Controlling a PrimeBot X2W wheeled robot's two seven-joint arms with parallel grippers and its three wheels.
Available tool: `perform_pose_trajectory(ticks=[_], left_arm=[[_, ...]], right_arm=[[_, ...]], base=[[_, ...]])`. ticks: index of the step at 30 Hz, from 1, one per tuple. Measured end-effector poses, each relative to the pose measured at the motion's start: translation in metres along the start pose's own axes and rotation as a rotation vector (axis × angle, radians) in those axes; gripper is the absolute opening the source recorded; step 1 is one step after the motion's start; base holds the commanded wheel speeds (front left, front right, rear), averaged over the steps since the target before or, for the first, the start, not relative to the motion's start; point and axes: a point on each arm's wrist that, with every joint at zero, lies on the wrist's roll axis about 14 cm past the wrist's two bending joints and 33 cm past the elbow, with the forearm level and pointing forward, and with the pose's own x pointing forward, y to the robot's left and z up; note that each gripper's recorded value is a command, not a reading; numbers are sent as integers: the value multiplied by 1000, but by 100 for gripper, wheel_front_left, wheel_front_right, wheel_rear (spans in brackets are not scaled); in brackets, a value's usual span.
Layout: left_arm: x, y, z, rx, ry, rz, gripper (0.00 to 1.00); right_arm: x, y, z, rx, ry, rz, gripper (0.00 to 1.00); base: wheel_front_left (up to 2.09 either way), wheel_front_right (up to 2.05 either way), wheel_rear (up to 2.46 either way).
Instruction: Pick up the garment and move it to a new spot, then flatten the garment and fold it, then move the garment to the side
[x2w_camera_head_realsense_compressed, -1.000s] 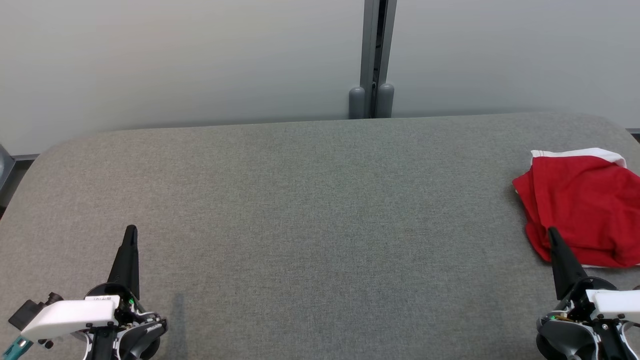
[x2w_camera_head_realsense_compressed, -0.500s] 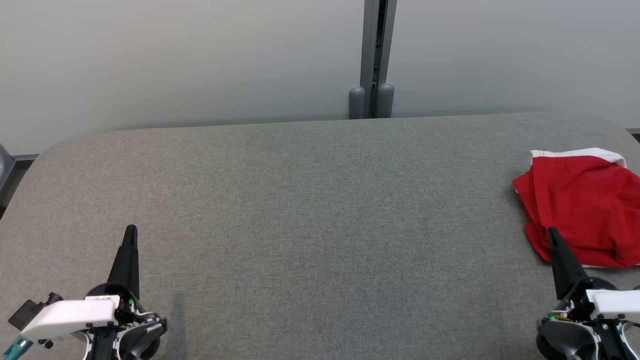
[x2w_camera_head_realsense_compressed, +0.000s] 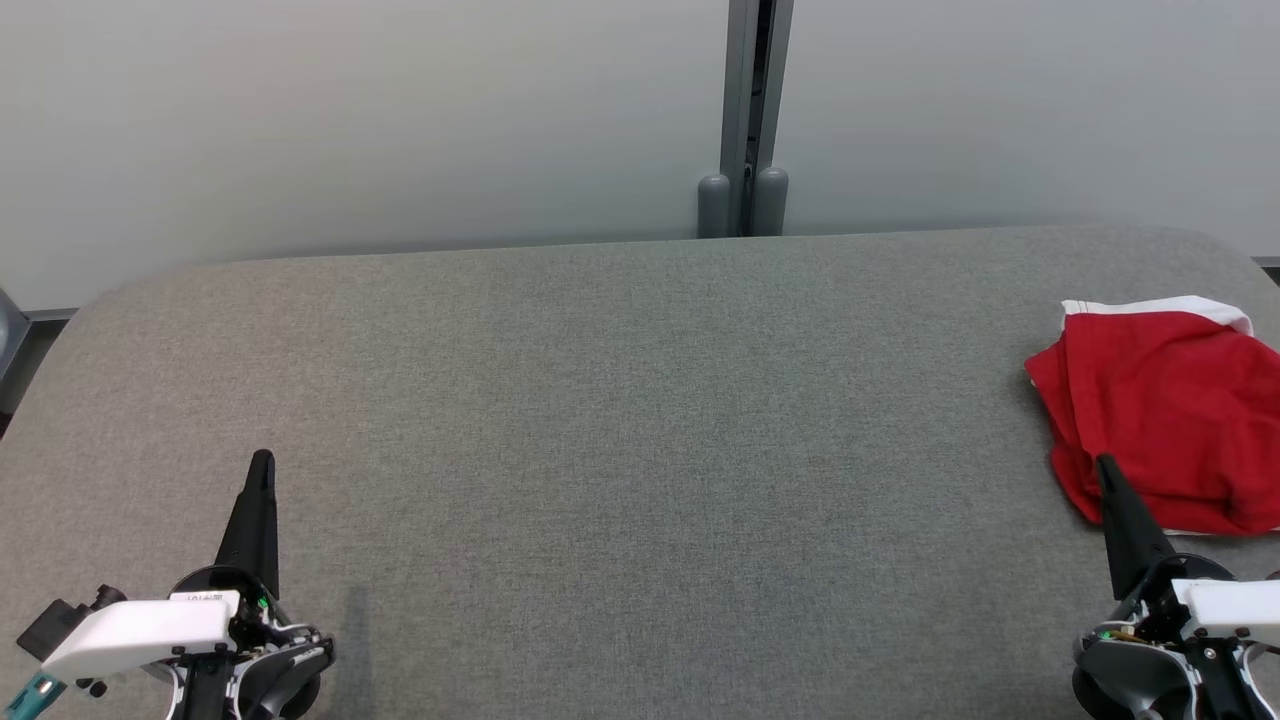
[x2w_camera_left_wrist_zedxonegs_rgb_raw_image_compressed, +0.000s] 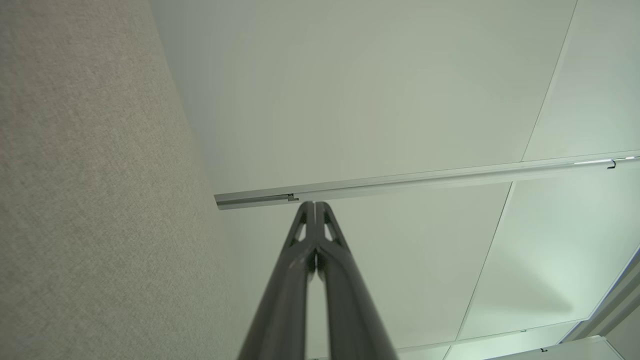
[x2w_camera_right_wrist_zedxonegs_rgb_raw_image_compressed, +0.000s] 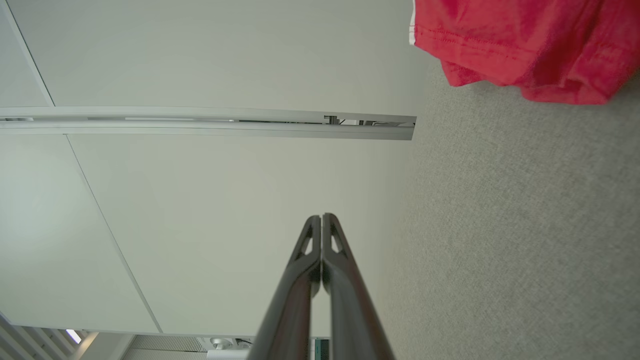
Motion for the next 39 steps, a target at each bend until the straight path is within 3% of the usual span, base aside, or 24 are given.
perform_pose_trajectory(ticks=[39], left_arm=[[0,0,0,0,0,0,0]], right_arm=[[0,0,0,0,0,0,0]], base=[[0,0,0]])
